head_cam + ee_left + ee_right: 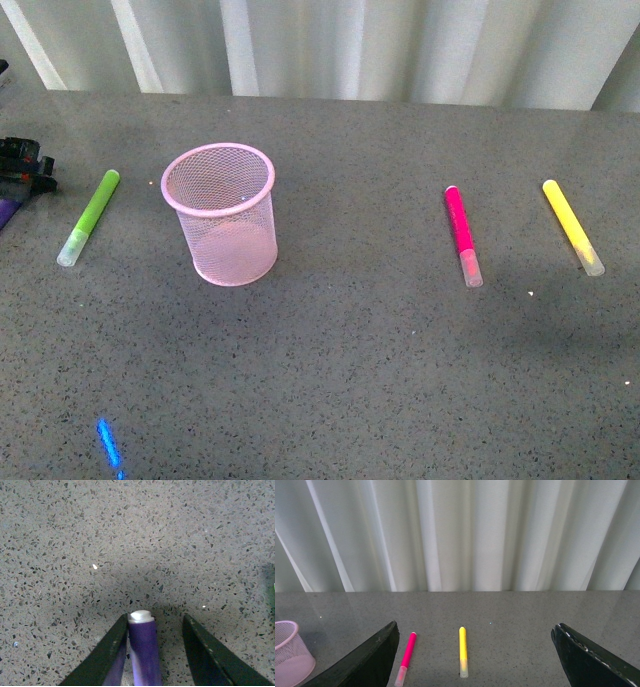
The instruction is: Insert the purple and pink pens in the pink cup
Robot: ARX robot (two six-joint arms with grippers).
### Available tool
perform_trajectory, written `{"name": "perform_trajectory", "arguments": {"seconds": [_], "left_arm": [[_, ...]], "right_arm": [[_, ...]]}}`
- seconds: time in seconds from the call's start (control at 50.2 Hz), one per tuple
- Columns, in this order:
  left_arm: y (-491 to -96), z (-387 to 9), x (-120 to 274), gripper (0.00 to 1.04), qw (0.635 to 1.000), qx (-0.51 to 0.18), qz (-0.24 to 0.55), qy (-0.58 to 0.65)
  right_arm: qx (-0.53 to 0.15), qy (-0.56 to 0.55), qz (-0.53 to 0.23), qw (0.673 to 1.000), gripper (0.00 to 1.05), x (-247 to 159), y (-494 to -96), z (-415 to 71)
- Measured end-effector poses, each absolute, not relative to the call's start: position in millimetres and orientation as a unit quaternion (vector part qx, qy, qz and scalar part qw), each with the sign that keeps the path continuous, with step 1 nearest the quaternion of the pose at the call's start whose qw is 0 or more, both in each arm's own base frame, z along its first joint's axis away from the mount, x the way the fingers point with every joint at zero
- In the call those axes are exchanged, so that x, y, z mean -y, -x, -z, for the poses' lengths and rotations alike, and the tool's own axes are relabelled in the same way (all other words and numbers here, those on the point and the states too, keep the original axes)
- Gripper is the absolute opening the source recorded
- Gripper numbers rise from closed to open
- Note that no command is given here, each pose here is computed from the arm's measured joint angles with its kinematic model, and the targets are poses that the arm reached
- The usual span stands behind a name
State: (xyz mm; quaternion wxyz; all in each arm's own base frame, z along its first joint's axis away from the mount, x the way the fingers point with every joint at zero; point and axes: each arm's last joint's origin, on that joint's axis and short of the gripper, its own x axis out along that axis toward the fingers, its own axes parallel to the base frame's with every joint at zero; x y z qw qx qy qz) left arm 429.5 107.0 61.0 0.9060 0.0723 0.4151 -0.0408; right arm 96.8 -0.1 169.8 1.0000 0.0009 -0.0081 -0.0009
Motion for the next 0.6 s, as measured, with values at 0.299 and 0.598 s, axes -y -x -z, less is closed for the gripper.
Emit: {"name": "perform_trajectory", "arguments": {"seconds": [0.299,0.598], "left_arm": [[-427.9,-65.7,-110.2,0.13,0.907,-0.416,0.027,-0.062],[-418.8,-118.2,-97.0,0.13,0.946,-0.322,0.04,-0.007]], "right_arm": [[0.008,-0.001,0.001,1.0,0.98,0.1,-96.8,-169.8],[0.008,-0.001,0.001,1.0,0.98,0.1,-96.8,-169.8]]}}
